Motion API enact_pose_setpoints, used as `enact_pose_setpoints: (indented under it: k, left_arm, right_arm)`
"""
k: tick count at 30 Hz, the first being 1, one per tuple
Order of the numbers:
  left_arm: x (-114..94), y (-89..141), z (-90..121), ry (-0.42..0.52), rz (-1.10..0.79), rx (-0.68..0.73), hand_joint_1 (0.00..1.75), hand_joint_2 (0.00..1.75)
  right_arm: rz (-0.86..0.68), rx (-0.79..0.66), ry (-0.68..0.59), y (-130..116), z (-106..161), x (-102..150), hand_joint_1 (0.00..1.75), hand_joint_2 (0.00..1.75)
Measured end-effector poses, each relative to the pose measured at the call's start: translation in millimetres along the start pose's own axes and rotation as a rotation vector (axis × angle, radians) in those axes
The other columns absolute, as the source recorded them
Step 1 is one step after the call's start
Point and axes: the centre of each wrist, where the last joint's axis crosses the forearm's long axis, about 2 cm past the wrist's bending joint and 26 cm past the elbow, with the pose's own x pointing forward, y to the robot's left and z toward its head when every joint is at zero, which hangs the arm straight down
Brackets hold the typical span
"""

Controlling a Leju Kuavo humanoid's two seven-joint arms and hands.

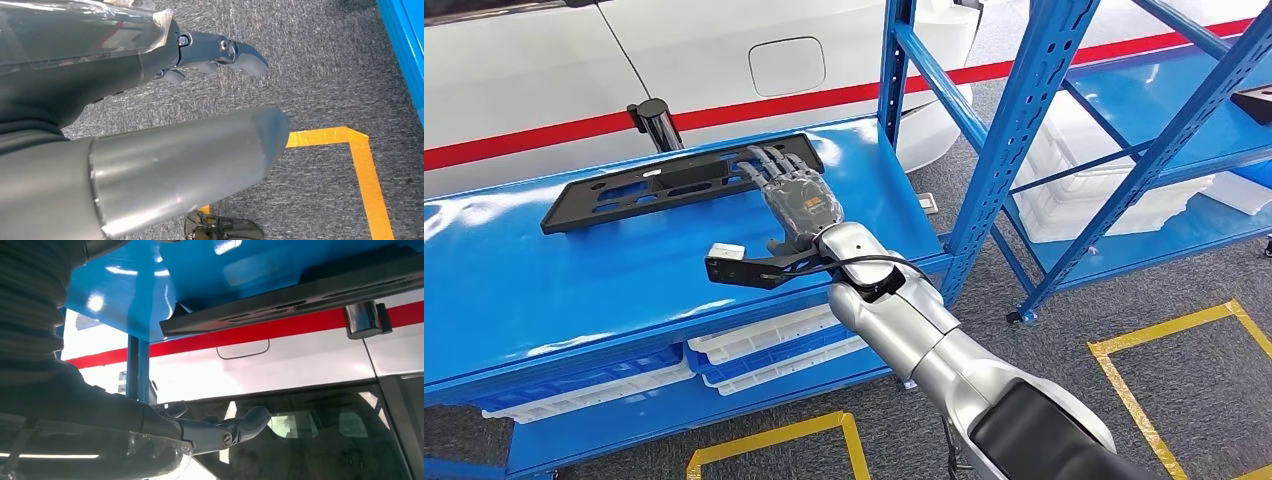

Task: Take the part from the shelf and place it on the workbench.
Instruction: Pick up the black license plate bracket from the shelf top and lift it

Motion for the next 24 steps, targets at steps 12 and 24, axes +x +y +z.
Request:
enact_pose_setpoints:
  k: [12,24]
  left_arm:
    - [-1,-1,1,-0.028,0.059,0.009,0.0,0.0]
    - [-1,-4,2,-0.035,0.076,0.006,0.0,0.0]
  right_arm:
    - [0.013,0.01,-0.032,-6,-5,18,0.0,1.75]
    - [0.008,0.005,-0.015,-8,-5,12,0.0,1.75]
